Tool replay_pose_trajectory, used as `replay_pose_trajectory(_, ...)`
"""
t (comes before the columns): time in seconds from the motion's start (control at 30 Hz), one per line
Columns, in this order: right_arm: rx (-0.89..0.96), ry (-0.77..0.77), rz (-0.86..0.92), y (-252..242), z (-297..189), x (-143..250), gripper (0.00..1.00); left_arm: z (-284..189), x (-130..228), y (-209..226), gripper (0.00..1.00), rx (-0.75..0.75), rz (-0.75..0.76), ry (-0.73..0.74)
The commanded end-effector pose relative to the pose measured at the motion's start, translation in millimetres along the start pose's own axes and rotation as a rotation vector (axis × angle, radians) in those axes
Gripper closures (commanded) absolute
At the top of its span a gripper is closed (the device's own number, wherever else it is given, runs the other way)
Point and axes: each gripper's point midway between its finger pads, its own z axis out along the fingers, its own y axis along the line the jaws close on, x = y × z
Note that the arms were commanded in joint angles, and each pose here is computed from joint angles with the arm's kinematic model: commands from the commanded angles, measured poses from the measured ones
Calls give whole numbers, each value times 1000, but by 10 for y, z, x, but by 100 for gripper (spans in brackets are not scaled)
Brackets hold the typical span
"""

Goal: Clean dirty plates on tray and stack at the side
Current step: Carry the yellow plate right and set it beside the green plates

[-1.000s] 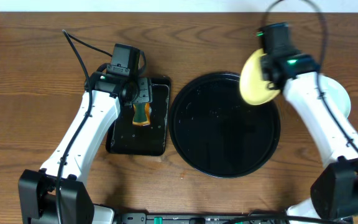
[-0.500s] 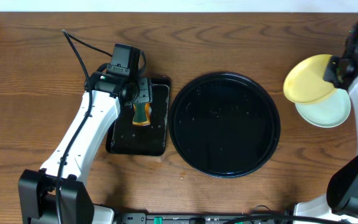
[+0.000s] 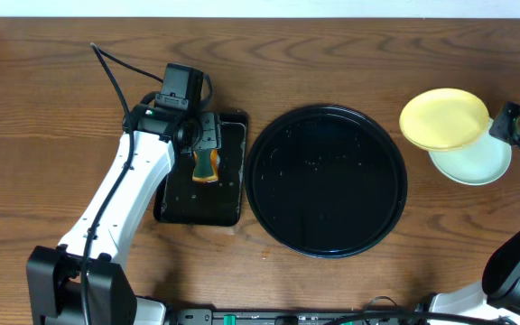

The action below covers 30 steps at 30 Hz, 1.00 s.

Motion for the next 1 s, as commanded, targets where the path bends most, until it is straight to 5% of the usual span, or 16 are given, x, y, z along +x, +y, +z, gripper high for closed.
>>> replay_pose_trajectory(0.0,-168,24,-25,318,20,56,96,-61,-56,-1,31,2,6,-18)
replay_pose_trajectory(0.2,-405,20,-115,860,-124,93,95,-61,-56,-1,30,2,6,-18)
replay_pose_trajectory(0.4,-434,11,-109,1077,-180,88,69,-61,-56,-1,30,2,6,-18)
replay_pose_trajectory(0.97,-486,-7,-133,1558,-68,-11,57,-61,-56,-1,31,2,3,-18)
